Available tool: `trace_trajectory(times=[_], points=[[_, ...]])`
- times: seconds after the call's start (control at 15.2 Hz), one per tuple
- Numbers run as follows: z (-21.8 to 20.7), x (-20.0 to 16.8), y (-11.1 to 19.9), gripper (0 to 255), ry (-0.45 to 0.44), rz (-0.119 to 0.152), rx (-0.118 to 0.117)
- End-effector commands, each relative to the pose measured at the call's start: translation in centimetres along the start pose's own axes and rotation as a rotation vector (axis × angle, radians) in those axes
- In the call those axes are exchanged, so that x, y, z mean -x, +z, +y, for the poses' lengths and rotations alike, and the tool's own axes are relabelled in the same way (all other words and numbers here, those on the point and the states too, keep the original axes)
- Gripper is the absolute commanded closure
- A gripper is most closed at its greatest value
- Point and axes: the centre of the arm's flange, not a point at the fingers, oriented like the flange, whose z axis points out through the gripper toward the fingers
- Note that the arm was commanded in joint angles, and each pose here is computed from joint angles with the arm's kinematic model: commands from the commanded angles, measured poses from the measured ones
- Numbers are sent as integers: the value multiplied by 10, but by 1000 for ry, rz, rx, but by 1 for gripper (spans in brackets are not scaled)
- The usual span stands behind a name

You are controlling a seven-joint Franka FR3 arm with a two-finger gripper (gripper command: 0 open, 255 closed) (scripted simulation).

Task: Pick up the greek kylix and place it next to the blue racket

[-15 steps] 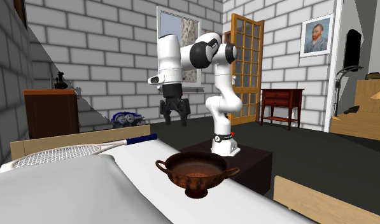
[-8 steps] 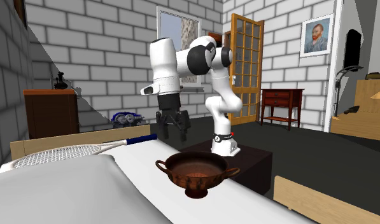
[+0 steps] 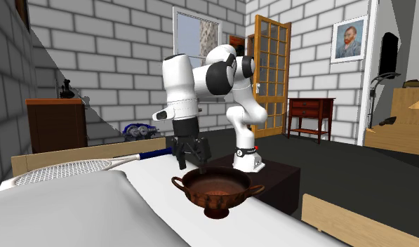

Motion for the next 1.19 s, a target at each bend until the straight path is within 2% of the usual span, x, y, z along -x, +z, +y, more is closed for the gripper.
trace_trajectory(times=[0.0, 0.53, 0.59, 1.12], points=[[-1, 0, 11, 0, 0, 1, 0], [-1, 0, 14, 0, 0, 0, 0], [-1, 0, 14, 255, 0, 0, 0], [-1, 0, 14, 255, 0, 0, 0]])
